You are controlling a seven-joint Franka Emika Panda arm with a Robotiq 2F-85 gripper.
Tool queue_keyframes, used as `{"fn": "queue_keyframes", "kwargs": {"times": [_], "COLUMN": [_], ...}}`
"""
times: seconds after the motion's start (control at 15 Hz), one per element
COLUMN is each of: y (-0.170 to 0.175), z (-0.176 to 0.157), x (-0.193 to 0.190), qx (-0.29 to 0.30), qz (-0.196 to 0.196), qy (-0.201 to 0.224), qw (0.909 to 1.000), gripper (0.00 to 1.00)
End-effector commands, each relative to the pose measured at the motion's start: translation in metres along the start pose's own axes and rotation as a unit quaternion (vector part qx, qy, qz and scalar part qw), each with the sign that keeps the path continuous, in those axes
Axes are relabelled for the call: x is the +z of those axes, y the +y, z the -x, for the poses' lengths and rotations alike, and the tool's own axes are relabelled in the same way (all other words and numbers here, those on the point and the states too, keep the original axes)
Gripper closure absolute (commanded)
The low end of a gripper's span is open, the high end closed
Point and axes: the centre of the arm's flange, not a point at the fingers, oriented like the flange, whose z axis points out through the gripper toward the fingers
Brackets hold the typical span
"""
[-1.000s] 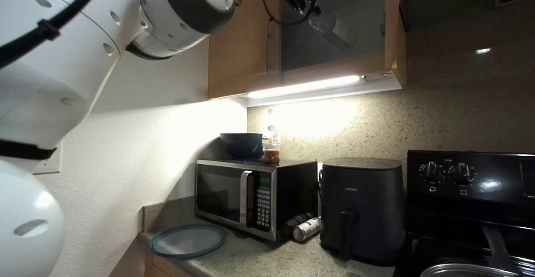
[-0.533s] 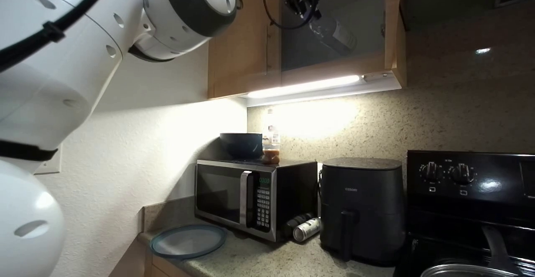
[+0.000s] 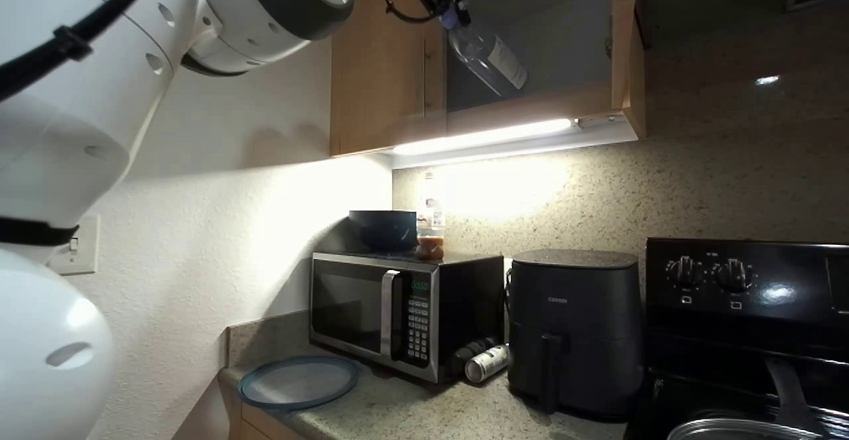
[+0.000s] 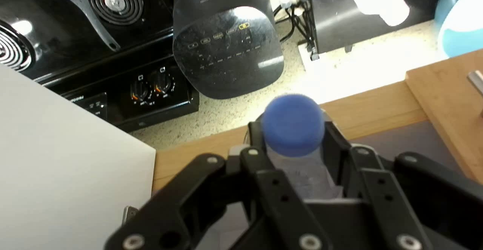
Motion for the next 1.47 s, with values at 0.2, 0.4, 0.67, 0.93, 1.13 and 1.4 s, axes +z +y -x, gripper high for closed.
{"fn": "queue_keyframes", "kwargs": {"times": [0.2,0.4,0.67,0.93,1.13,1.4], "y": [0.016,0.024,0.005,-0.002,-0.013,-0.016], "z": [0.097,0.104,0.060,0.068,0.080,0.099], "x": [-0.016,-0.016,-0.042,-0.026,-0.001,0.018], "qx": [0.025,0.039,0.021,0.001,-0.007,0.003], "qz": [-0.021,0.000,-0.006,-0.012,-0.025,0.017], "qy": [-0.102,-0.113,-0.106,-0.129,-0.168,-0.201], "qw": [0.9943,0.9928,0.9941,0.9916,0.9854,0.9795], "gripper": [0.84,0.84,0.59,0.84,0.84,0.84]}}
